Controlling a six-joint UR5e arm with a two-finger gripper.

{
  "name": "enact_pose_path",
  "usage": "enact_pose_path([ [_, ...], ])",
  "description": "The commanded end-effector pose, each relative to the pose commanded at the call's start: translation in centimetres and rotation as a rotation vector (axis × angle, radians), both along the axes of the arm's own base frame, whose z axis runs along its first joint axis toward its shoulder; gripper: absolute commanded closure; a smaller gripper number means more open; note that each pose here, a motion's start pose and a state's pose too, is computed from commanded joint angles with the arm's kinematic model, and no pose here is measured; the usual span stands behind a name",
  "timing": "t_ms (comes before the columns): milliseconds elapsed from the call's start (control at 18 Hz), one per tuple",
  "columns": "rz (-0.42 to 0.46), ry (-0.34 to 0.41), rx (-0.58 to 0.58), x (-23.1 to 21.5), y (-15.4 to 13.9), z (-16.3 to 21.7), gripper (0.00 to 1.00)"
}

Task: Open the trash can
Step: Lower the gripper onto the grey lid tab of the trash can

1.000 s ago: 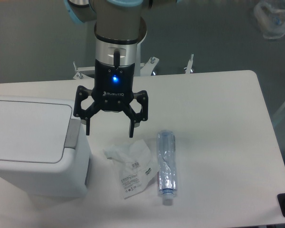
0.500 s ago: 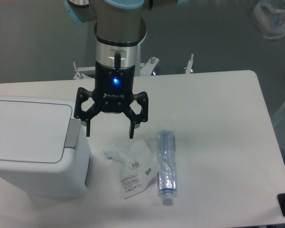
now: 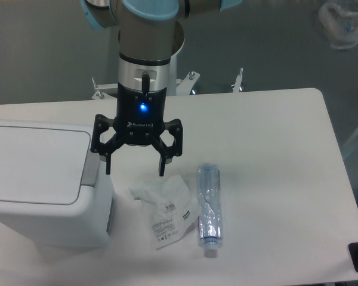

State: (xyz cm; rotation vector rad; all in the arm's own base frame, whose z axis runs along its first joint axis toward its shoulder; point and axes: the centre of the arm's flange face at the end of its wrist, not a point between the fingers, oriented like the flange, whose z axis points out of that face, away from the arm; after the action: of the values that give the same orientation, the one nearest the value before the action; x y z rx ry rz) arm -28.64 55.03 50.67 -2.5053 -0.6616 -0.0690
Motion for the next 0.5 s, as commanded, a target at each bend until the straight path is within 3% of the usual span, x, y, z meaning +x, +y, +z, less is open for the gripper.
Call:
enact_pose_path([
  [500,-0.028,-0.017,-0.022,1.8,0.6,-1.5,0.0],
])
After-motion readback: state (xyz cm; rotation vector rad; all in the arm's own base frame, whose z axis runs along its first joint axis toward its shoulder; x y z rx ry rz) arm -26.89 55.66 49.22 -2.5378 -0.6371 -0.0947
